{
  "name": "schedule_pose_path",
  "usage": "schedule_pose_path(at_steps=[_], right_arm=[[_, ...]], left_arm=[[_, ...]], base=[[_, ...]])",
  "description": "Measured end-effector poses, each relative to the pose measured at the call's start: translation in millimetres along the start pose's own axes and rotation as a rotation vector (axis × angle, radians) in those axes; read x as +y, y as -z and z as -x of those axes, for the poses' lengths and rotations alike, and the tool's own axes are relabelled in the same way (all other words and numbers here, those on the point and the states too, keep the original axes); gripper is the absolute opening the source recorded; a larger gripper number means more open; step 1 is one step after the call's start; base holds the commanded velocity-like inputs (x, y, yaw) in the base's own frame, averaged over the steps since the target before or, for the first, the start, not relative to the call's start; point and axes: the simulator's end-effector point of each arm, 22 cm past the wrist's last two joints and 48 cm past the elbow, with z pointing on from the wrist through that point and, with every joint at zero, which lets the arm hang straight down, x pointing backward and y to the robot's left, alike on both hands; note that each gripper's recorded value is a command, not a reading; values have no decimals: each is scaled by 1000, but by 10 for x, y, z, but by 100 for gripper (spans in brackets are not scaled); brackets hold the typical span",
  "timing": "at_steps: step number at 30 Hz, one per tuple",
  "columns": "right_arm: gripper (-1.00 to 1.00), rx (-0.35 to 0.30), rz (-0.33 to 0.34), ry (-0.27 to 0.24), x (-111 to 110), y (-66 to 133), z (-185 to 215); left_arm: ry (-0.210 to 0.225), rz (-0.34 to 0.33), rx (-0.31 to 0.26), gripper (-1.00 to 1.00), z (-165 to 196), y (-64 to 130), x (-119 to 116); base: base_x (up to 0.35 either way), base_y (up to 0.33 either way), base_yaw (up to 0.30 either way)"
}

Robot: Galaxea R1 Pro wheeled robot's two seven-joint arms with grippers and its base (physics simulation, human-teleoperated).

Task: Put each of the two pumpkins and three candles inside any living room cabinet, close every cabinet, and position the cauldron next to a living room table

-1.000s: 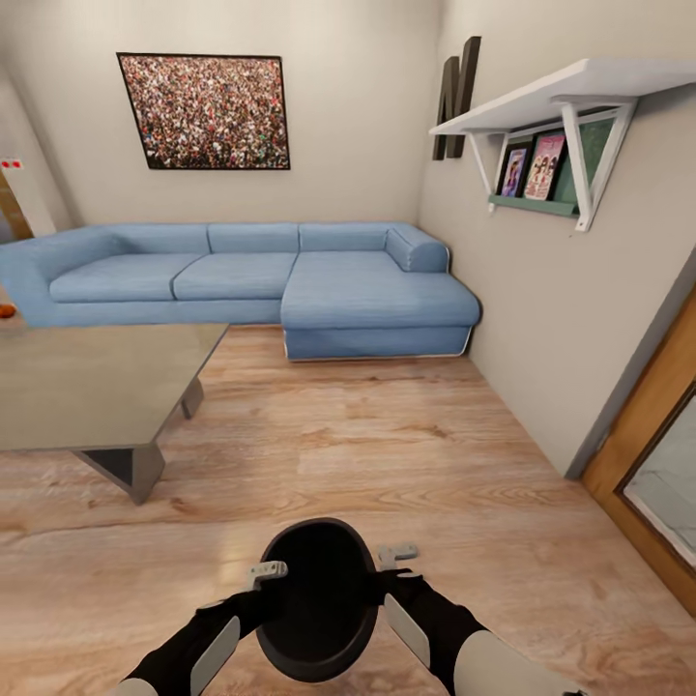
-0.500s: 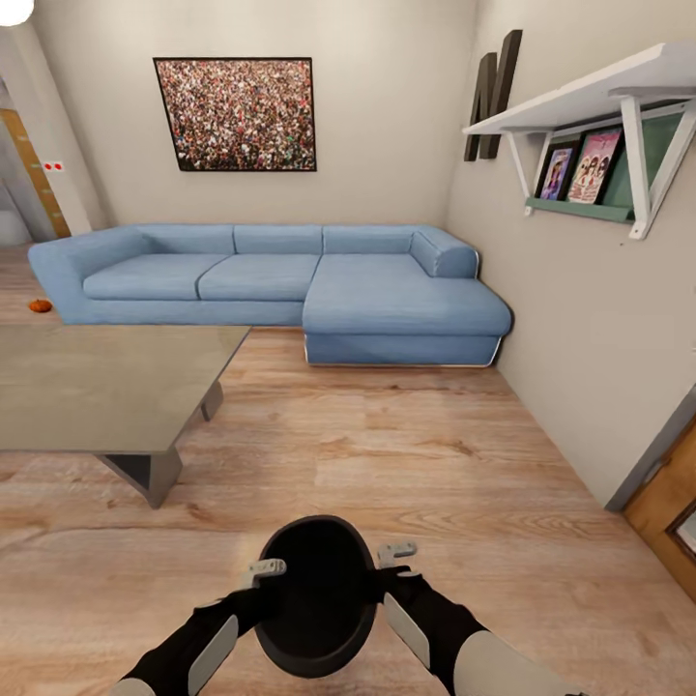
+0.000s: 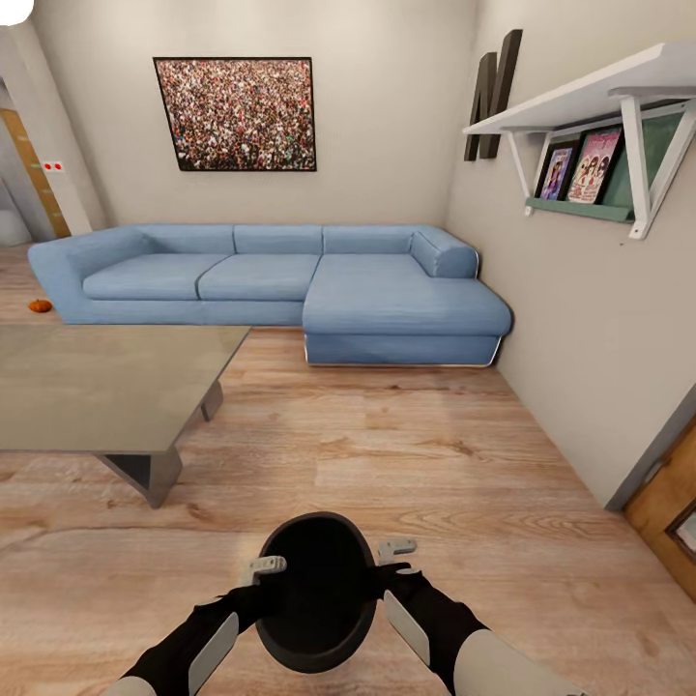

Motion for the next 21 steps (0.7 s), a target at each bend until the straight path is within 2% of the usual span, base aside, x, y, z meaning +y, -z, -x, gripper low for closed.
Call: schedule_pose_path(at_steps=[21], right_arm=[[-100,-12,1,-20,5,2,3]], left_arm=[[-14,0,-9,-100,39,10,-2]], base=[[12,0,0]])
